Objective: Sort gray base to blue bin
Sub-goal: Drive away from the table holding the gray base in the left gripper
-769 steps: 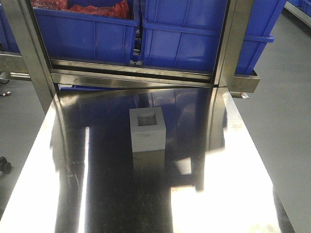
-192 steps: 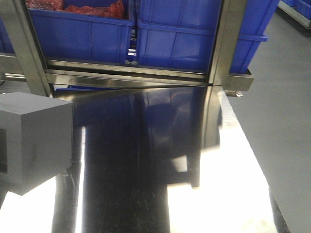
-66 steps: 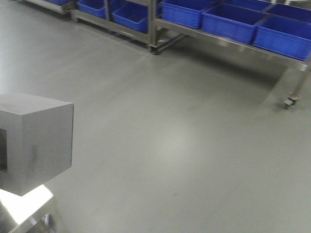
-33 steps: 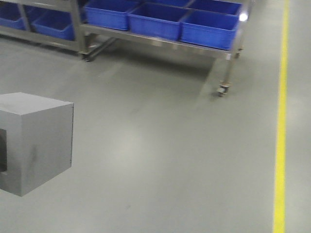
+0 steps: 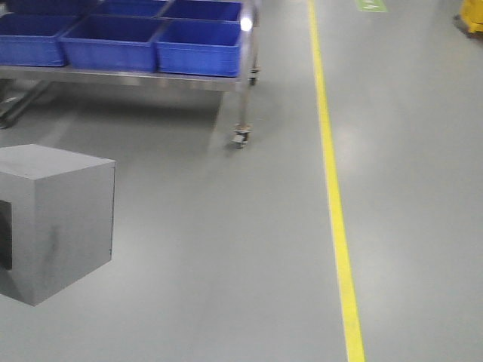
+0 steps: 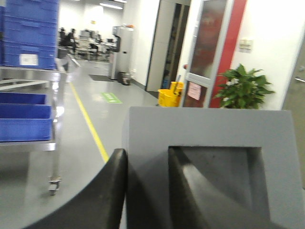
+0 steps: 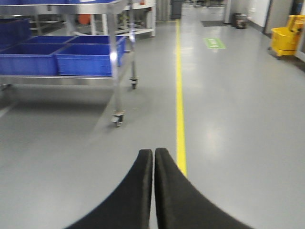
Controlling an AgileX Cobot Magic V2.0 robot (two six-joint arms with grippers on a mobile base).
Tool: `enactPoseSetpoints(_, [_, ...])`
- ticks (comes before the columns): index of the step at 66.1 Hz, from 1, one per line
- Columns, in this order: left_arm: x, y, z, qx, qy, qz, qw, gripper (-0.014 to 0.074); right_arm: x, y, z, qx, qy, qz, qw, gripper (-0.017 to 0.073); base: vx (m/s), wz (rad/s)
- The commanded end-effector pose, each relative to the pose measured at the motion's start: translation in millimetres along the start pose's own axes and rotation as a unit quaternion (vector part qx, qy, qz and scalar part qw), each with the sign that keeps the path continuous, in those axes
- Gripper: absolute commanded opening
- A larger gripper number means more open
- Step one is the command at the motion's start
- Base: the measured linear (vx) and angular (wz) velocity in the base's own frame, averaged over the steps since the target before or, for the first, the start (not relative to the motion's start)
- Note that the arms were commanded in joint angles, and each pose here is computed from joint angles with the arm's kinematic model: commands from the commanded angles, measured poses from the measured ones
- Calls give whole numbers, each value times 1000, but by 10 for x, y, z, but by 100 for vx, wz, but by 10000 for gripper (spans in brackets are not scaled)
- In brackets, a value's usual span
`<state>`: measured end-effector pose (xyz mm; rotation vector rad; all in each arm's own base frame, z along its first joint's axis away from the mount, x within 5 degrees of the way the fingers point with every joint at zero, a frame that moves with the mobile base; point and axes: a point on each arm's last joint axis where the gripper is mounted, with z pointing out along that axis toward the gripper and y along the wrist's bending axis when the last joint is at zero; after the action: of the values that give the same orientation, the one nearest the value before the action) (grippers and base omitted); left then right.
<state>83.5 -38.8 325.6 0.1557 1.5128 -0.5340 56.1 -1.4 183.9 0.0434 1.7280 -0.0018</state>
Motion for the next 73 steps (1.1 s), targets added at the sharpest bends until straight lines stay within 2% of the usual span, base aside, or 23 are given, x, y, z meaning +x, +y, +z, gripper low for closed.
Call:
enactPoseSetpoints(1, [-197,-39,-10,12,-67,-5,998,-6,-51,-2,13,2,-26,-8,1000,-5,17,-54])
enactPoseSetpoints(15, [-197,-39,-10,12,-67,-5,998,-6,-51,-2,13,2,-26,-8,1000,-5,18,-37])
enactPoseSetpoints(30, [-197,-39,-10,12,-67,-5,998,-6,-51,-2,13,2,-26,-8,1000,-5,22,-4])
enactPoseSetpoints(73, [-197,-39,-10,12,-67,-5,998,-6,-51,-2,13,2,-26,-8,1000,-5,29,32])
